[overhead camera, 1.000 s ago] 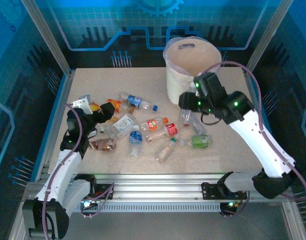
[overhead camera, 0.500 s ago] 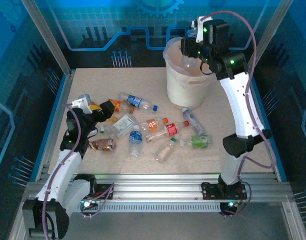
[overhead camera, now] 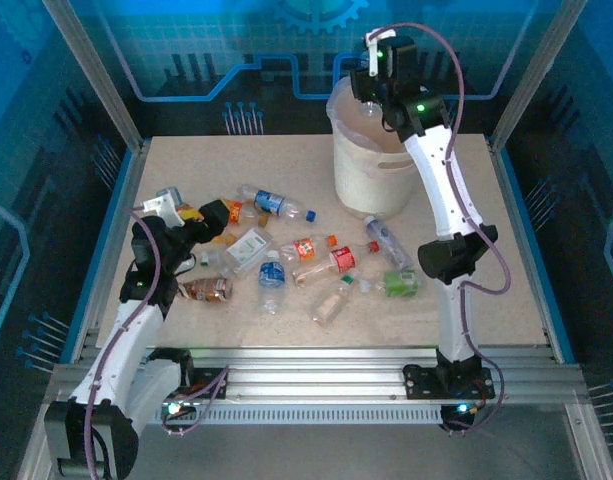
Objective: Put the plastic bottles in the bin
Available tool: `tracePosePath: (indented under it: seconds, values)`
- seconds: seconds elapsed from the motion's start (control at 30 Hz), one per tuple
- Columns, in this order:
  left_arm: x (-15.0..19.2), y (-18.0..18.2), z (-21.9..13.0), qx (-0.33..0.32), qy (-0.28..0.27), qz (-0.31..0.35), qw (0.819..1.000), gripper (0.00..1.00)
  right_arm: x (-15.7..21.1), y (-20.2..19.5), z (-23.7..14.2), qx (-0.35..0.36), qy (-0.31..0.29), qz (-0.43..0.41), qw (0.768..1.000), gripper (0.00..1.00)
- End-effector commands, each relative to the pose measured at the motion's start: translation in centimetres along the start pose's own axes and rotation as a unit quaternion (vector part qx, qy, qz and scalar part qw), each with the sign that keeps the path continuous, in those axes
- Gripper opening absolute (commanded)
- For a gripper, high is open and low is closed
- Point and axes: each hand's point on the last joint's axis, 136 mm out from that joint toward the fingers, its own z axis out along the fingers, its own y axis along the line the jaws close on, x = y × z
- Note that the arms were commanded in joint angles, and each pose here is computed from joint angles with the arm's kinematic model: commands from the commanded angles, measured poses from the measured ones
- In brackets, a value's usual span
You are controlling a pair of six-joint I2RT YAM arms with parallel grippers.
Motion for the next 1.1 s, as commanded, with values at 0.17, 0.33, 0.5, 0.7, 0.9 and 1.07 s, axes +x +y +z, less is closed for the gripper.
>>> tracePosePath:
  seconds: [0.17,0.33,0.5,0.7,0.9,1.07]
  values:
    - [-0.9,-1.3,0.0,0.017,-0.002,0.007,1.000,0.99,3.1,-0.9,3.8,0.026,0.031,-0.006,0.999,0.31]
    - [-0.6,-0.9,0.1,0.010,0.002,0.012,1.000,0.99,6.0,-0.5,5.4,0.017,0.068,-0.009,0.997,0.31]
    - [-0.6,-0.8,0.3,0.006,0.004,0.019,1.000,0.99,8.7,-0.5,6.1,0.010,0.110,-0.018,0.994,0.32]
    - [-0.7,-0.7,0.4,0.003,0.005,0.021,1.000,0.99,11.4,-0.6,6.6,-0.007,0.150,-0.020,0.989,0.37]
    - [-0.7,-0.7,0.3,0.000,0.006,0.024,1.000,0.99,13.2,-0.9,7.0,-0.015,0.178,-0.024,0.984,0.41]
    - [-0.7,-0.6,0.2,-0.001,0.005,0.025,1.000,0.99,14.3,-1.8,7.1,-0.021,0.198,-0.012,0.980,0.44]
